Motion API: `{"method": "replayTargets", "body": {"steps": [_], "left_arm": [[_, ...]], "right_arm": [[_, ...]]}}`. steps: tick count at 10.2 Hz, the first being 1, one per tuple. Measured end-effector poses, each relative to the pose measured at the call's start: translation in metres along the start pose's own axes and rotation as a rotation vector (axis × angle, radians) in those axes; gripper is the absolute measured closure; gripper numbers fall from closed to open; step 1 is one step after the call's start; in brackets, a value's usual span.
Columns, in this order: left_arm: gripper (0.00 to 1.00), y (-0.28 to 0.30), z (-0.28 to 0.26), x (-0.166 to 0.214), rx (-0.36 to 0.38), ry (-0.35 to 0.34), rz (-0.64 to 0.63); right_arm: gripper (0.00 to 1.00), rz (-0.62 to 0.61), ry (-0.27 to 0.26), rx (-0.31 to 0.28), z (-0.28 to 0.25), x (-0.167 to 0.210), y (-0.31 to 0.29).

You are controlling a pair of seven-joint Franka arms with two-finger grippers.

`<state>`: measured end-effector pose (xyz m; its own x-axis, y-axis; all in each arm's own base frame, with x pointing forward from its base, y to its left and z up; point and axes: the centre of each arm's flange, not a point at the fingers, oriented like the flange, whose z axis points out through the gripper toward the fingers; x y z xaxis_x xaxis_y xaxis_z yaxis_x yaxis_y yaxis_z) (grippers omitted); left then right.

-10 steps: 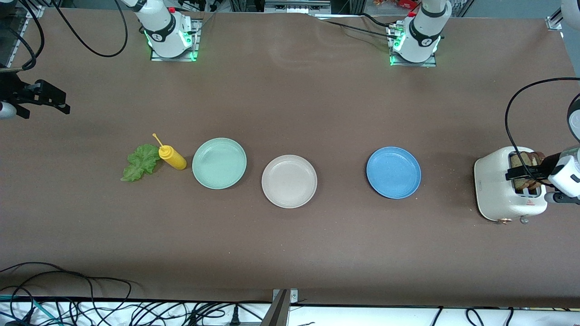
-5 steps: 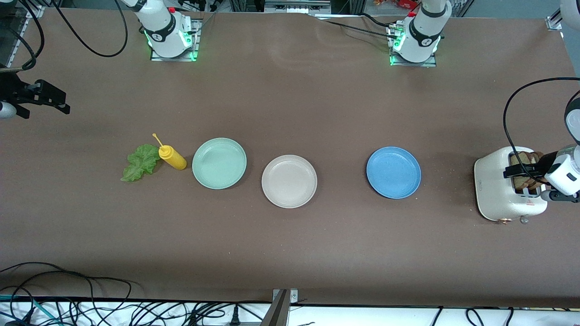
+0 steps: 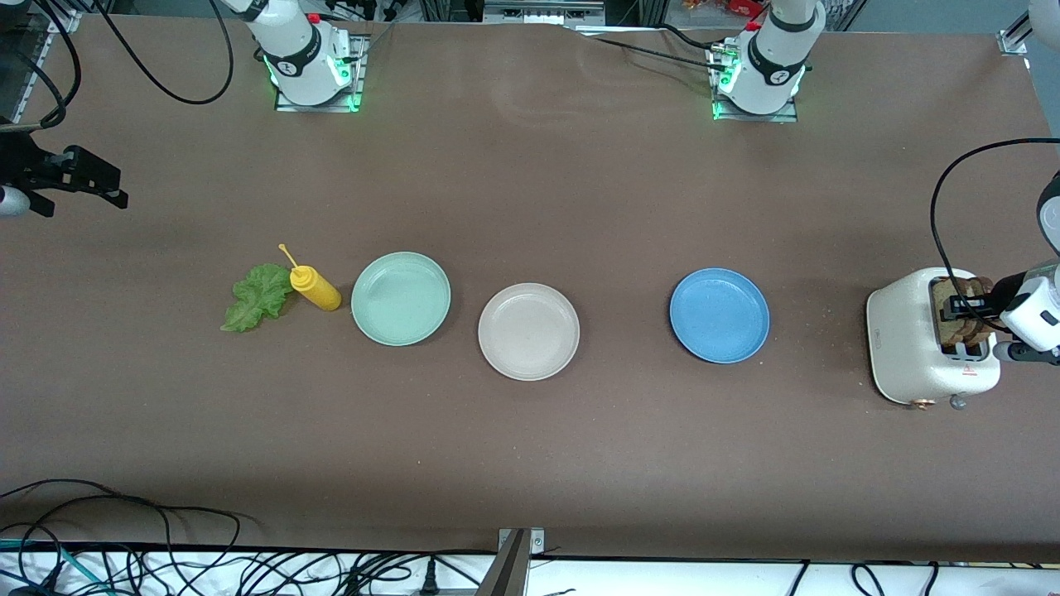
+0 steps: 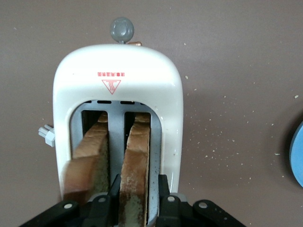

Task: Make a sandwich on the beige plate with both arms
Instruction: 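Grasp the bread slice with the left gripper and lift it out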

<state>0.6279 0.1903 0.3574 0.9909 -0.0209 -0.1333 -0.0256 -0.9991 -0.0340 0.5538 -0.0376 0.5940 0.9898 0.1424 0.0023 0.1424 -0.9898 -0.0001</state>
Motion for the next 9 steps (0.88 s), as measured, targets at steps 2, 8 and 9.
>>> {"method": "replayTargets", "body": {"steps": [2, 8, 9], "left_arm": [[0.87, -0.001, 0.001, -0.001, 0.019, -0.007, 0.010], [0.91, -0.001, -0.018, -0.001, 0.045, 0.011, 0.043], [0.91, -0.001, -0.024, -0.002, 0.045, 0.008, 0.043]], "right_arm": [[0.00, 0.000, 0.000, 0.000, 0.000, 0.000, 0.000], [0.00, -0.001, -0.012, 0.002, 0.001, -0.001, 0.000], [0.00, -0.002, -0.018, 0.004, 0.002, -0.002, -0.001]]}}
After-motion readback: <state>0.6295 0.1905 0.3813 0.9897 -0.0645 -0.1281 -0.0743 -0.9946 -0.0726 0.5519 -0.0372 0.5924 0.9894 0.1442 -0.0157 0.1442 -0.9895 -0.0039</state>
